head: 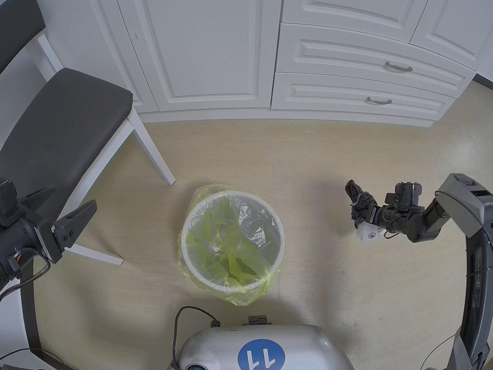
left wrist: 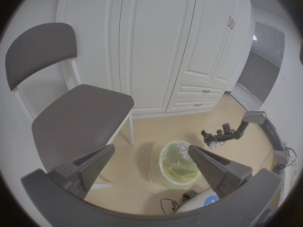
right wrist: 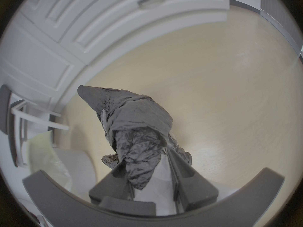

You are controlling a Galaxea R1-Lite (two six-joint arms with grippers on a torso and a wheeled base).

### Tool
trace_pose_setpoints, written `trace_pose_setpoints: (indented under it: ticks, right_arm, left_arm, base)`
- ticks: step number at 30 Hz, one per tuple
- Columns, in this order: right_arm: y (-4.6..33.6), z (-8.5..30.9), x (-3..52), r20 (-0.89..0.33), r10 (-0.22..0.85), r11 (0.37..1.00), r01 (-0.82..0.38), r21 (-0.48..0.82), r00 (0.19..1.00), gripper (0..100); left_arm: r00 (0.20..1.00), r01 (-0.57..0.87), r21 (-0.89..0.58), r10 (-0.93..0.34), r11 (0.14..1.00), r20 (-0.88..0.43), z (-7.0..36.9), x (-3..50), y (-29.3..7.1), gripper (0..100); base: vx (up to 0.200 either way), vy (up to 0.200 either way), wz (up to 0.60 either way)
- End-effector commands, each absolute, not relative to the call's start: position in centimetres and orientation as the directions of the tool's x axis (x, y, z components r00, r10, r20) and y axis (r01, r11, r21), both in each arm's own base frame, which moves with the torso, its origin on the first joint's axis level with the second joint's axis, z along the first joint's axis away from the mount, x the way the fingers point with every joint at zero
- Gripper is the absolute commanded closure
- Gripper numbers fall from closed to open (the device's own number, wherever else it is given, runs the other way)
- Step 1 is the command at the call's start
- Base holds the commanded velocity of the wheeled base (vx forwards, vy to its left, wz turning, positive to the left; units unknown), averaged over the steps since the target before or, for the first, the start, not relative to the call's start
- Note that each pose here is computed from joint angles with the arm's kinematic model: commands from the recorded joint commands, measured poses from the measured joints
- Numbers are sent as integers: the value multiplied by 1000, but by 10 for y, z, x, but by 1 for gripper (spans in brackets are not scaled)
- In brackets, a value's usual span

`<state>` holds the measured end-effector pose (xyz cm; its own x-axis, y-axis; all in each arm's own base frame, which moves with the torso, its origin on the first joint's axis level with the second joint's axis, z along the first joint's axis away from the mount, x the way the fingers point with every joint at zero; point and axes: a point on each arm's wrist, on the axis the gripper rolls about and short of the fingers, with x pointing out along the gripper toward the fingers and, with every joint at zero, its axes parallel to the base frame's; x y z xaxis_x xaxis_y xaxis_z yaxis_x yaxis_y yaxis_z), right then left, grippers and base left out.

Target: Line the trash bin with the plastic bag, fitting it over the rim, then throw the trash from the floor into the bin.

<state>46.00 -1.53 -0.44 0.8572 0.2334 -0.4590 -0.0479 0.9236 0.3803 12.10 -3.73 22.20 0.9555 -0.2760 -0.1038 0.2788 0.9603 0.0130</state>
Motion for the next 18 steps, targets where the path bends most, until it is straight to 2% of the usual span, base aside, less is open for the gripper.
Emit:
trace_pose_setpoints:
  ticks: [1, 10, 14, 18]
  right_arm:
    - [41, 111, 386, -195, 403, 887, -331, 321, 894, 100]
    - [104, 155, 308, 19, 567, 795, -553, 251, 824, 100]
    - [131, 158, 287, 85, 602, 762, -603, 237, 794, 100]
    - [177, 143, 270, 125, 619, 734, -628, 257, 775, 100]
  left_arm:
    - [957, 280, 14, -277, 960, -89, 224, 118, -37, 0]
    - [955, 284, 17, -282, 959, -89, 222, 115, -36, 0]
    - [960, 260, 7, -258, 966, -109, 219, 119, -34, 0]
    - [973, 189, 5, -186, 982, -134, 215, 125, -19, 0]
  base:
    - [0, 0, 0]
    - [0, 0, 0]
    - [0, 0, 0]
    - [0, 0, 0]
